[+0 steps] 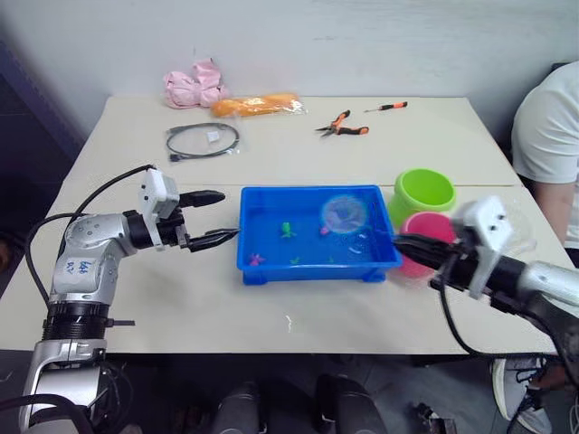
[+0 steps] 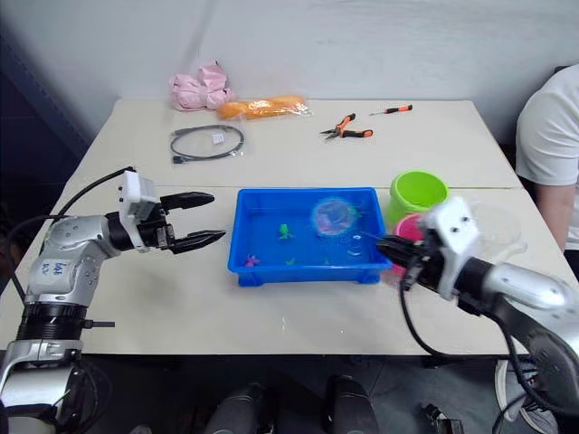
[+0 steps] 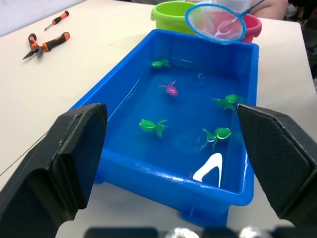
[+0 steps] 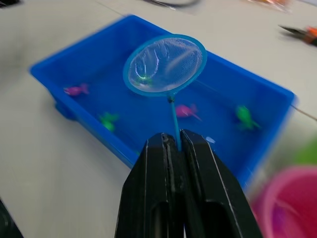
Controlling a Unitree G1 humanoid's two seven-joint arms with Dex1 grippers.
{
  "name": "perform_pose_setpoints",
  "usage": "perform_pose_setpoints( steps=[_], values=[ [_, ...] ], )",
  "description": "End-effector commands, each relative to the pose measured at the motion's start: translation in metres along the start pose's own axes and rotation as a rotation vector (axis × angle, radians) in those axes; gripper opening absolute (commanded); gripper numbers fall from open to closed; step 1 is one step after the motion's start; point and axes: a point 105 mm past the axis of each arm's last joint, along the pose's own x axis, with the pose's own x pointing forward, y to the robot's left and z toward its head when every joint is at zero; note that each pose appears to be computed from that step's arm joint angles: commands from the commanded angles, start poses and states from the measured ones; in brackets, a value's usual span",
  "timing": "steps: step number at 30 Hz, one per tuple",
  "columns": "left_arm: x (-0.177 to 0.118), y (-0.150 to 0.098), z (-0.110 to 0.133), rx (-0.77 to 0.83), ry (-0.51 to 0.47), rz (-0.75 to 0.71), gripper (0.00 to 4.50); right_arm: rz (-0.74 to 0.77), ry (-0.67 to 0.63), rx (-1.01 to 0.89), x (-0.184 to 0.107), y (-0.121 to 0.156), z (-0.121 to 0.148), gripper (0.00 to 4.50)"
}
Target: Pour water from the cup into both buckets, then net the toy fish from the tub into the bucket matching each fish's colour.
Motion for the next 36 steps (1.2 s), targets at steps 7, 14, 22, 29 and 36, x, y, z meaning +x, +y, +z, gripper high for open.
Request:
perform_pose_setpoints(
  steps=[7,14,22,29,36],
  values=[
    [0.0,-0.018,0.012,0.035,-0.035,0.028,4.44,-0.187,0.159,-0.316,0.013,-0.038,0.002,0.0],
    [0.004,-0.021,0.012,0.031,-0.044,0.038,4.44,-0.296,0.221,-0.601,0.022,-0.065,0.0,0.0],
    [0.001,-0.023,0.012,0.029,-0.023,0.039,4.44,-0.293,0.267,-0.74,0.034,-0.073,-0.024,0.0],
    [-0.001,-0.023,0.009,0.025,-0.006,0.037,4.44,-0.212,0.309,-0.714,0.042,-0.064,-0.042,0.0],
    [-0.006,-0.024,0.005,0.023,0.01,0.026,4.44,-0.158,0.287,-0.638,0.049,-0.05,-0.04,0.0]
  ],
)
